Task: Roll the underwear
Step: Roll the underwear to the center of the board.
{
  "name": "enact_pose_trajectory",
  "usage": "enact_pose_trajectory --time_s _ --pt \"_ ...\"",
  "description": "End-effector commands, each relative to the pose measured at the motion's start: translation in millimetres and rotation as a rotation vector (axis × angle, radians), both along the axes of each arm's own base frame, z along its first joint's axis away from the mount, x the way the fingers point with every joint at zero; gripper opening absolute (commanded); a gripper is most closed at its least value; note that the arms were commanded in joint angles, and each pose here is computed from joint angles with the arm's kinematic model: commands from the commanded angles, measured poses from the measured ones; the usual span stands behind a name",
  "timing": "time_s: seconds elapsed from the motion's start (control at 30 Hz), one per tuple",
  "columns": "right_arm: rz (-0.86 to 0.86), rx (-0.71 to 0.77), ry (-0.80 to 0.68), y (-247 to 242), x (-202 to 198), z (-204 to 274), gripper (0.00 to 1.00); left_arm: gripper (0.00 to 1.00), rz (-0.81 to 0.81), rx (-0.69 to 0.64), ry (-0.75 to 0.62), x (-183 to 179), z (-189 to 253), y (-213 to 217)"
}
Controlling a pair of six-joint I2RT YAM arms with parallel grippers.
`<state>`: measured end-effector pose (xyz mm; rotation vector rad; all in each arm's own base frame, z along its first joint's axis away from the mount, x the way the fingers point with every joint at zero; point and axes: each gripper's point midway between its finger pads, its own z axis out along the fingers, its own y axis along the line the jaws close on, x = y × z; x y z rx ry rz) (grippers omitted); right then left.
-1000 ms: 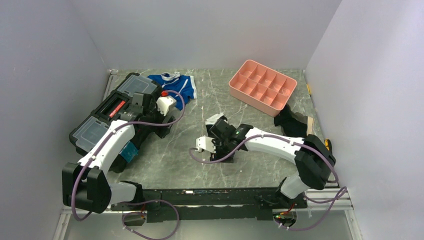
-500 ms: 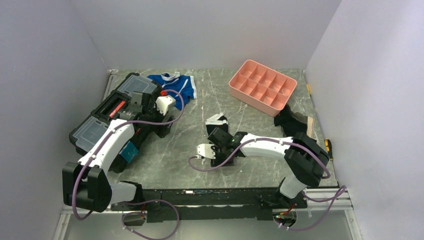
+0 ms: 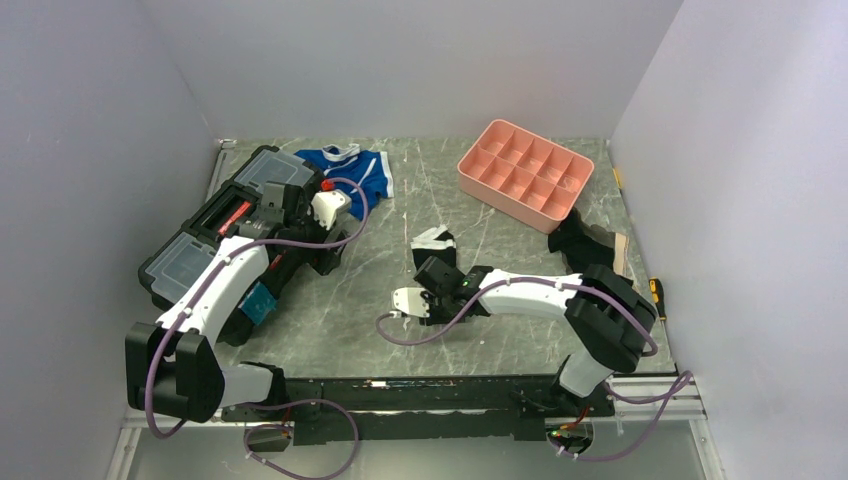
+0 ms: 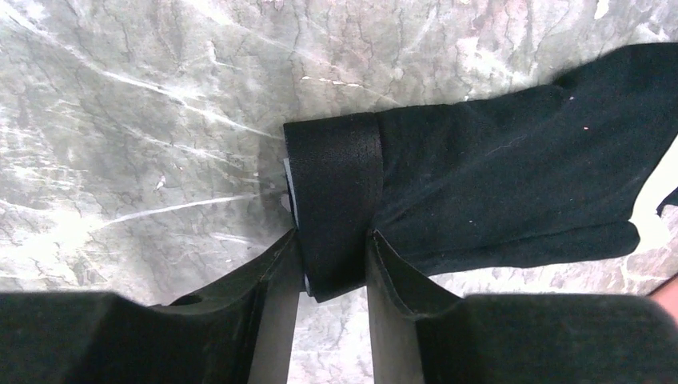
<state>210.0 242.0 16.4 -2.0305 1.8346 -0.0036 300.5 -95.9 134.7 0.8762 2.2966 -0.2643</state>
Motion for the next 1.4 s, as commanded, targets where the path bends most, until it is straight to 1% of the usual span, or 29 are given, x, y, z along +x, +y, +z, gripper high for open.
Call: enact_pose_trajectory --time_s 0.0,0.07,0.2,0.3,0.37,0.53,0.7,0.9,1.03,1.13,1.23,1.37 --pt "0.0 -0.088 0.065 -19 -14 -25 0.34 0.99 -0.021 -0.017 -0.075 12 20 -3" --pt "0.003 -0.078 0.08 -17 -16 -24 0.29 0.99 -0.025 -0.02 -0.076 11 20 -3" --pt "0.016 -0.065 0.103 -12 -19 -18 0.15 0.99 -0.037 -0.029 -0.073 9 16 -5" --pt "0.033 -0.05 0.152 -8 -26 -16 0.05 0.99 -0.055 -0.041 -0.072 7 16 -8" --pt "0.036 -0.042 0.183 -6 -29 -13 0.0 0.99 -0.067 -0.049 -0.075 6 17 -10" --pt "0.039 0.021 0.324 3 -43 1 0.0 0.99 -0.109 -0.06 -0.088 -1 18 -14" --pt "0.009 0.128 0.517 10 -49 20 0.0 1.0 -0.134 -0.082 -0.13 -7 23 -16" --pt "-0.031 0.216 0.776 11 -42 35 0.0 0.99 -0.172 -0.146 -0.199 -22 28 -21" --pt "-0.068 0.28 0.964 10 -29 41 0.0 0.99 -0.258 -0.159 -0.235 -41 19 -26" --pt "-0.081 0.309 1.065 13 -20 43 0.0 0.99 -0.336 -0.139 -0.262 -56 10 -34" --pt "-0.097 0.309 1.138 14 -17 38 0.0 0.99 -0.425 -0.085 -0.276 -70 -1 -51" --pt "-0.112 0.302 1.198 18 -14 31 0.0 0.99 -0.58 -0.002 -0.302 -85 -13 -89"
